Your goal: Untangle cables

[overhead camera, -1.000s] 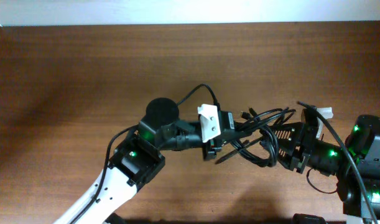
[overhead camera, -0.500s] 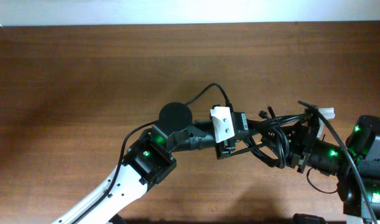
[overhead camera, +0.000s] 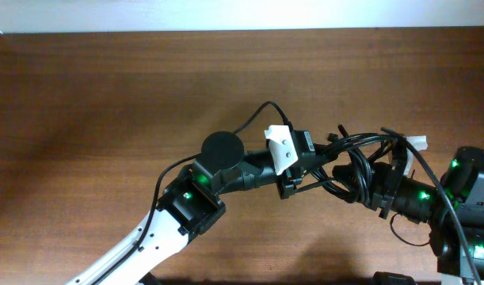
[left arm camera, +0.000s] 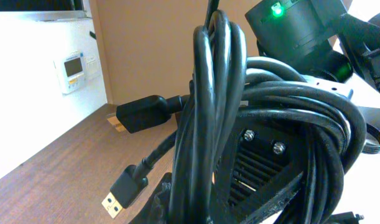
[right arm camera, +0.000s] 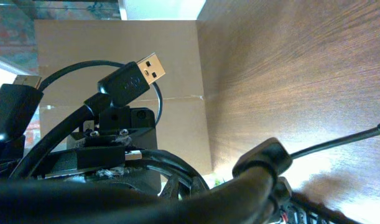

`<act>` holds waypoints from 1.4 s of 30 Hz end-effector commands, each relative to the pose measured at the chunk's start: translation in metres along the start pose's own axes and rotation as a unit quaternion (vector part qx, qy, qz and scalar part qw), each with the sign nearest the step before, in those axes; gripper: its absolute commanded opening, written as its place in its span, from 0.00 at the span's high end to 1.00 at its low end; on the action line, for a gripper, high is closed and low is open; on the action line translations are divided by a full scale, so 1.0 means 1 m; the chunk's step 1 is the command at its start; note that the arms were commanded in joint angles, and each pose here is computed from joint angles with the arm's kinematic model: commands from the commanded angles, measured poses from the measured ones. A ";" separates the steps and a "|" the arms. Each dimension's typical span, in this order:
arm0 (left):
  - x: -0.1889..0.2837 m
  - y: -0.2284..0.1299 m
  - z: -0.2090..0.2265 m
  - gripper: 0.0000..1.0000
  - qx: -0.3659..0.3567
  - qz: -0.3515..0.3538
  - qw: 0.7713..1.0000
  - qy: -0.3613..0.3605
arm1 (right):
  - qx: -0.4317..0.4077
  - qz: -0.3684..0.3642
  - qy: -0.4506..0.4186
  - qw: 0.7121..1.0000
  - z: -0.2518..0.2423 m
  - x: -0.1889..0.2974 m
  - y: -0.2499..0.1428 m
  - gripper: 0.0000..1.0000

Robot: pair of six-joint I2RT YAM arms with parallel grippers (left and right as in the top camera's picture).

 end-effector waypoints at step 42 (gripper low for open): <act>0.076 -0.063 -0.064 1.00 0.200 0.266 0.938 -0.102 | 0.045 -0.288 -0.494 0.819 -0.078 0.061 0.034 0.95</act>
Point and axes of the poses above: each gripper's point midway between its finger pads, its own x axis back along the fingers, its own z axis along the line the jaws close on, y = z × x, the point moved 8 cm from there along x, back along the fingers, and after that the axes turned 6 degrees about x, right-handed, at the moved point
